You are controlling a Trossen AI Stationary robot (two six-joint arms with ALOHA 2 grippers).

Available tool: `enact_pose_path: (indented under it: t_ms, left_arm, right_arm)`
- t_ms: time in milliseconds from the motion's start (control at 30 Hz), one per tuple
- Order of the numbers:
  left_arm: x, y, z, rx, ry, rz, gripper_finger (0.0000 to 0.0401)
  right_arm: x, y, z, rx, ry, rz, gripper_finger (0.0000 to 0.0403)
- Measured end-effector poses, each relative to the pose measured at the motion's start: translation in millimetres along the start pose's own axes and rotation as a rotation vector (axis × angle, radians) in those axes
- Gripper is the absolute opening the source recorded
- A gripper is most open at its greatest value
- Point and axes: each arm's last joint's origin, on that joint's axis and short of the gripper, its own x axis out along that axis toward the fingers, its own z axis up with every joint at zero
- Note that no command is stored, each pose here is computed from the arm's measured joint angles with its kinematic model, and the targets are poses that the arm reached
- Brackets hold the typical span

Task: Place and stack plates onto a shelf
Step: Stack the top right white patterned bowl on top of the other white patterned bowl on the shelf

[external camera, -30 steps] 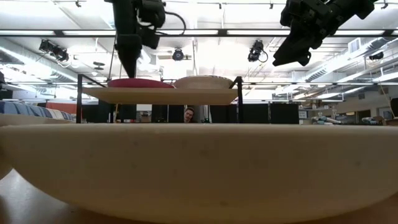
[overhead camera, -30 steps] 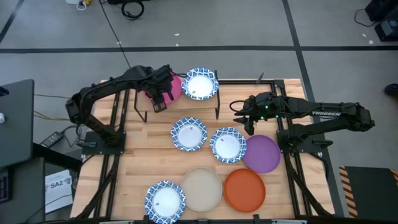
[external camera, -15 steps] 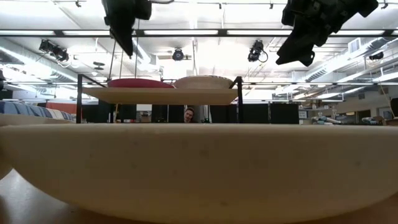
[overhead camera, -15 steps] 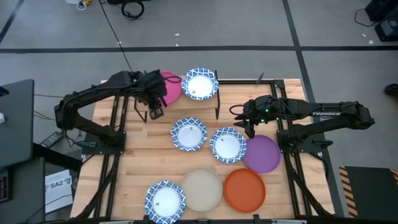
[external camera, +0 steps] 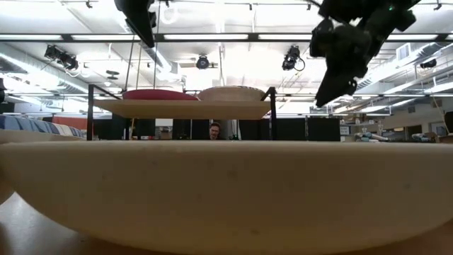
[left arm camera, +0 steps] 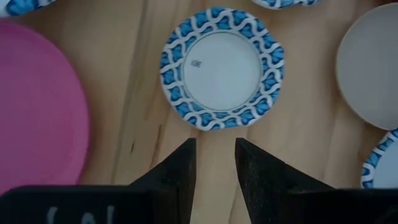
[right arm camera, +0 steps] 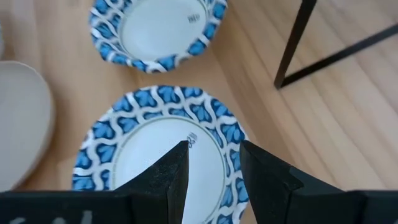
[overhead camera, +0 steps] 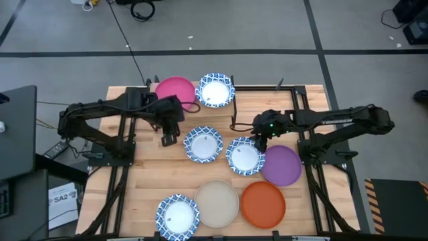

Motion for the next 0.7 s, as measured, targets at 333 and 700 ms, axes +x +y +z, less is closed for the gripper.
enact_pose_path:
  t_ms: [333, 700]
  left_arm:
    - [-0.8, -9.9, -0.4, 0.014, -0.006, -0.017, 0.0116]
    - [-0.9, -9.9, 0.6, 0.014, -0.016, -0.015, 0.0116]
  right_arm:
    - [20.4, -15.4, -1.6, 0.052, 0.098, -0.062, 0.0149]
    - [37.0, -25.3, -5.7, 0.098, 0.206, -0.033, 0.0149]
